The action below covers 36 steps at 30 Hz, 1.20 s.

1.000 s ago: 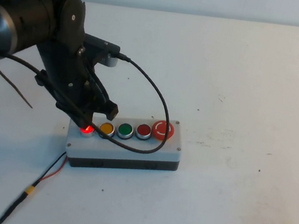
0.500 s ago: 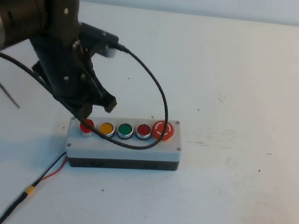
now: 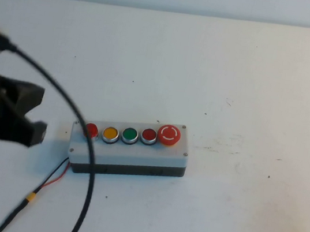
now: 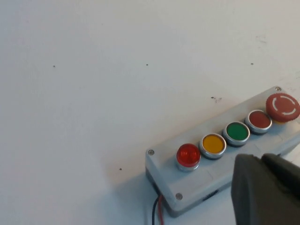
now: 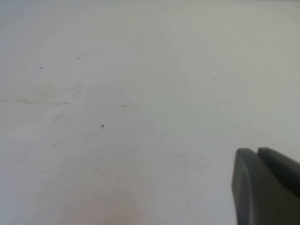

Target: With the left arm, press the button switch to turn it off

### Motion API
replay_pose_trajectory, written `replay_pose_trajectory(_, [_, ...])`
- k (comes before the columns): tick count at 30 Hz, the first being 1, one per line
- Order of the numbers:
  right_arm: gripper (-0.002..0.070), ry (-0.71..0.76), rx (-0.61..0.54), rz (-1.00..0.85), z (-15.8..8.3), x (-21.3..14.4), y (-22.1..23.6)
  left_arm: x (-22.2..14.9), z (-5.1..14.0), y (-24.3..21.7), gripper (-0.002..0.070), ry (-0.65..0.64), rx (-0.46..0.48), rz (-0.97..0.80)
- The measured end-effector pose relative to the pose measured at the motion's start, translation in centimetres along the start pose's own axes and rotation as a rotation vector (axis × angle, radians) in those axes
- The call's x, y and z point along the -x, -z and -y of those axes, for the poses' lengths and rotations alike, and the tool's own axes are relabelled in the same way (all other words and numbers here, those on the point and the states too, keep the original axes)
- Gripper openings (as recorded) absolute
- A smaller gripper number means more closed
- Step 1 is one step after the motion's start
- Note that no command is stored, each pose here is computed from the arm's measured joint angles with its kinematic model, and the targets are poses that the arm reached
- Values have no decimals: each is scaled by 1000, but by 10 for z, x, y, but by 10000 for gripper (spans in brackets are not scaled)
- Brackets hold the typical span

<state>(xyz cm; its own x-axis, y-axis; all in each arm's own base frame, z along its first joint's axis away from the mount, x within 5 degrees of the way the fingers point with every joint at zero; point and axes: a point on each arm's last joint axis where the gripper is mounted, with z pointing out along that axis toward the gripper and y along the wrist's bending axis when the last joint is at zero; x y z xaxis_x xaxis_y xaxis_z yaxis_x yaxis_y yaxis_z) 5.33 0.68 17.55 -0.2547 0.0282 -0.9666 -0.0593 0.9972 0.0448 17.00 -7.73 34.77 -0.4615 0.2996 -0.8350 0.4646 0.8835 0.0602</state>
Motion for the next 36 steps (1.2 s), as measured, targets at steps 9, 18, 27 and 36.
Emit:
replay_pose_trajectory(9, [-16,0,0,0,0,0,0,-61,-1,35,-2,-92,98,120])
replay_pose_trajectory(18, [-16,0,0,0,0,0,0,-77,1,40,-2,-36,97,194])
replay_pose_trajectory(27, [-16,0,0,0,0,0,0,-131,5,45,-2,-108,203,686])
replay_pose_trajectory(36, [-16,0,0,0,0,0,0,-180,2,41,-2,-17,347,755])
